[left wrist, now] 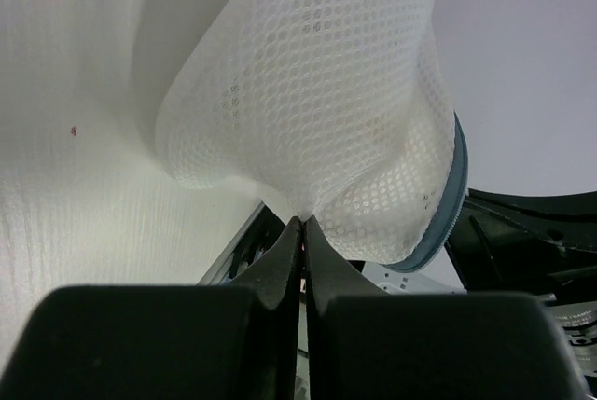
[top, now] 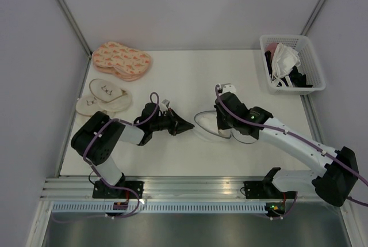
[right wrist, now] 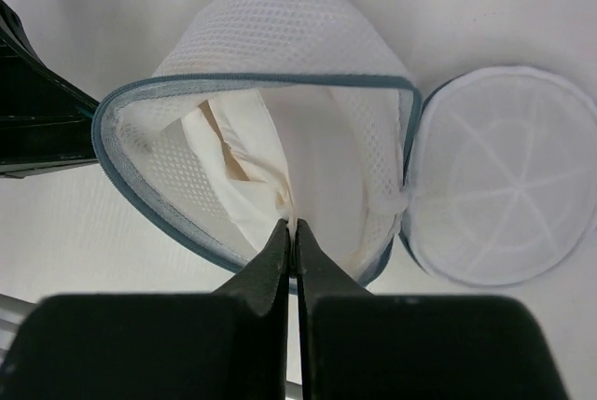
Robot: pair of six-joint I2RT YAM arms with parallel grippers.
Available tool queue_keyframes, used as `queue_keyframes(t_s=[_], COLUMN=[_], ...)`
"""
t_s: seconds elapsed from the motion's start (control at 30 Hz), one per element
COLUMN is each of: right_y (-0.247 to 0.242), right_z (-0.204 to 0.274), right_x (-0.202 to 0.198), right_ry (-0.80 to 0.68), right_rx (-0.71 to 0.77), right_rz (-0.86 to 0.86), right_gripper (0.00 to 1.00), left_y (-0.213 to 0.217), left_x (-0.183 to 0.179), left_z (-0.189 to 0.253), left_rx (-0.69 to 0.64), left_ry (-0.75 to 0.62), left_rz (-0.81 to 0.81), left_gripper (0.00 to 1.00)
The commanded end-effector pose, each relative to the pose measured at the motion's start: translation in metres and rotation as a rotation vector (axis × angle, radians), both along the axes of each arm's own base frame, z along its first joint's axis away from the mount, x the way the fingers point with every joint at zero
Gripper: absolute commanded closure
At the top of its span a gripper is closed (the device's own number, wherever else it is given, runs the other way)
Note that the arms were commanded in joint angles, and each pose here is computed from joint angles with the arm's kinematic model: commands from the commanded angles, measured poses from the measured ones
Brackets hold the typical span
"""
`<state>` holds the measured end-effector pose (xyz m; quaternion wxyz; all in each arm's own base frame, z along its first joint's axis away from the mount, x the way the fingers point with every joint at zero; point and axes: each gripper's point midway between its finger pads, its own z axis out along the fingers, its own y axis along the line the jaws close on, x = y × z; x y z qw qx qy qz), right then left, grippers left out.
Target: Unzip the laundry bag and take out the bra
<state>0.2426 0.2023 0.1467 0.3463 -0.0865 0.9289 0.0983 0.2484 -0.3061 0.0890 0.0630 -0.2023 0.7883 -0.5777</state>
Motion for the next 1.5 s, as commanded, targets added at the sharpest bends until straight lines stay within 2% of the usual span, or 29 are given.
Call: queue_keyframes(t_s=[0.0, 0.13, 0.3, 0.6, 0.7, 0.77, 1.0, 1.03, 1.1, 1.13, 1.33, 1.4, 1.47], right_y=[-0.007, -0.003, -0.017, -0.041, -0.066, -0.103, -0.233, -0.266, -0.291, -0.319, -0.383, -0.393, -0.408], right_z=[0.046, 0.102, 0.178, 0.236, 0.242, 0.25, 0.22, 0.214, 0.198, 0.195, 0.157, 0.119, 0.117], right_x=[0.009, 0.021, 0.049, 0.092, 0.116, 0.132, 0.189, 0.19, 0.201, 0.201, 0.233, 0.253, 0.269], right_ry=[-0.107, -0.23, -0.412, -0.543, -0.569, -0.591, -0.551, -0.54, -0.515, -0.52, -0.45, -0.364, -0.36], right_rx=[0.021, 0.077, 0.075, 0.149, 0.122, 0.091, 0.008, -0.003, -0.007, -0.019, -0.048, -0.045, -0.035], right_rz=[-0.022, -0.008, -0.132, -0.275, -0.397, -0.535, -0.957, -1.042, -1.118, -1.184, -1.26, -1.248, -1.26], right_gripper=[0.99, 1.0, 1.0, 1.0, 1.0, 1.0, 1.0, 0.99, 1.0, 1.0, 1.0, 0.99, 1.0], left_y=[-0.002, -0.003, -0.004, -0.007, -0.009, -0.01, -0.009, -0.008, -0.008, -0.009, -0.011, -0.012, -0.013], left_x=[0.0, 0.001, -0.002, -0.005, -0.007, -0.01, -0.019, -0.021, -0.022, -0.023, -0.023, -0.021, -0.019], left_z=[0.003, 0.001, -0.001, 0.001, 0.003, 0.004, 0.008, 0.008, 0.008, 0.009, 0.009, 0.01, 0.011], left_rx=[-0.03, -0.023, -0.021, -0.021, -0.03, -0.035, -0.047, -0.05, -0.052, -0.055, -0.049, -0.046, -0.041], left_ry=[0.001, -0.005, -0.01, -0.029, -0.035, -0.035, -0.047, -0.045, -0.043, -0.041, -0.024, -0.021, -0.021], left_rz=[-0.003, -0.007, -0.035, -0.078, -0.097, -0.112, -0.148, -0.157, -0.165, -0.171, -0.186, -0.188, -0.191], left_gripper=[0.98, 0.98, 0.98, 0.98, 0.98, 0.98, 0.98, 0.98, 0.98, 0.98, 0.98, 0.98, 0.98])
